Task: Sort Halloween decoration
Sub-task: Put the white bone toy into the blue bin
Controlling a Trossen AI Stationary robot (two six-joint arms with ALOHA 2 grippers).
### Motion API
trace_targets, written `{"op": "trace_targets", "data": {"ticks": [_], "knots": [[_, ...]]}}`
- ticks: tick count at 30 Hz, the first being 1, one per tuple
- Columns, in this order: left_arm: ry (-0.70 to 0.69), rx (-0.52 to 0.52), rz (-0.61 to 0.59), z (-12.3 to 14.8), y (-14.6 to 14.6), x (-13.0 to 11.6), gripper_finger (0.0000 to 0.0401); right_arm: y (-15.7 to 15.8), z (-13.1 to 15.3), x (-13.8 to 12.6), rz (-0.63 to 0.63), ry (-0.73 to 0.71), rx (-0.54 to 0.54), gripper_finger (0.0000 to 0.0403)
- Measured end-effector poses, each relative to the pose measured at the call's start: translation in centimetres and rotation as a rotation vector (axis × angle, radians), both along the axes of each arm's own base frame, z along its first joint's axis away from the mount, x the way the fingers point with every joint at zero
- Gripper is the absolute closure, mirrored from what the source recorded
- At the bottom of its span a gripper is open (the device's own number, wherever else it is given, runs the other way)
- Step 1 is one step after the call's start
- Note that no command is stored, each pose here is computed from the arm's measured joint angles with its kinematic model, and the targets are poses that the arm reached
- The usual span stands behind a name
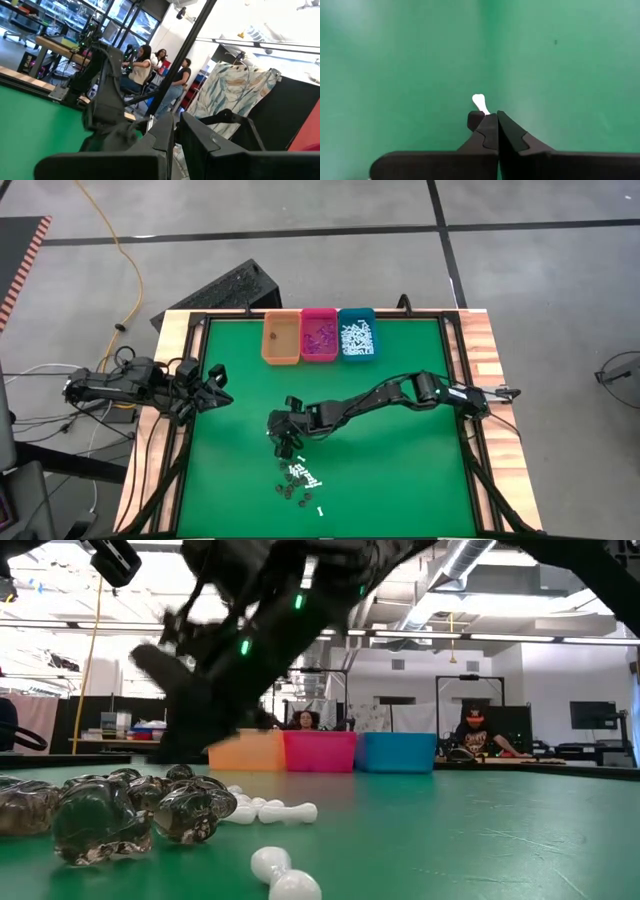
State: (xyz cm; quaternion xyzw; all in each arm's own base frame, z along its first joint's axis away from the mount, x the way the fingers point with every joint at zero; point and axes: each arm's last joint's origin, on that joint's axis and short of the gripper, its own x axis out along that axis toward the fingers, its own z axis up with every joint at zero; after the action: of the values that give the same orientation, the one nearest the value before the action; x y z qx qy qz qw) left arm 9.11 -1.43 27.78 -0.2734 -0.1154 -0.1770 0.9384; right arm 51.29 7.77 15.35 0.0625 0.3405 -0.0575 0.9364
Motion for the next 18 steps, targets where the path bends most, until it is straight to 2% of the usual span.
{"op": "trace_targets", "data": {"ticks": [5,10,18], "knots": [[0.0,0.0,0.0,0.0,0.0,0.0,0.0379,-2.2,4.2,-1.1,0.004,0.017,-0.07,0.038],[0.0,-0.001,0.0,0.0,0.0,0.0,0.0379,-6.2,7.5,-3.4,-0.023,0.144,-0.18,0.0385],[0.008,-0.014,-0.044,0.0,-0.1,0.0,0.0379,-14.6,13.4,-9.5,-0.137,0.352,-0.252,0.0378]]}}
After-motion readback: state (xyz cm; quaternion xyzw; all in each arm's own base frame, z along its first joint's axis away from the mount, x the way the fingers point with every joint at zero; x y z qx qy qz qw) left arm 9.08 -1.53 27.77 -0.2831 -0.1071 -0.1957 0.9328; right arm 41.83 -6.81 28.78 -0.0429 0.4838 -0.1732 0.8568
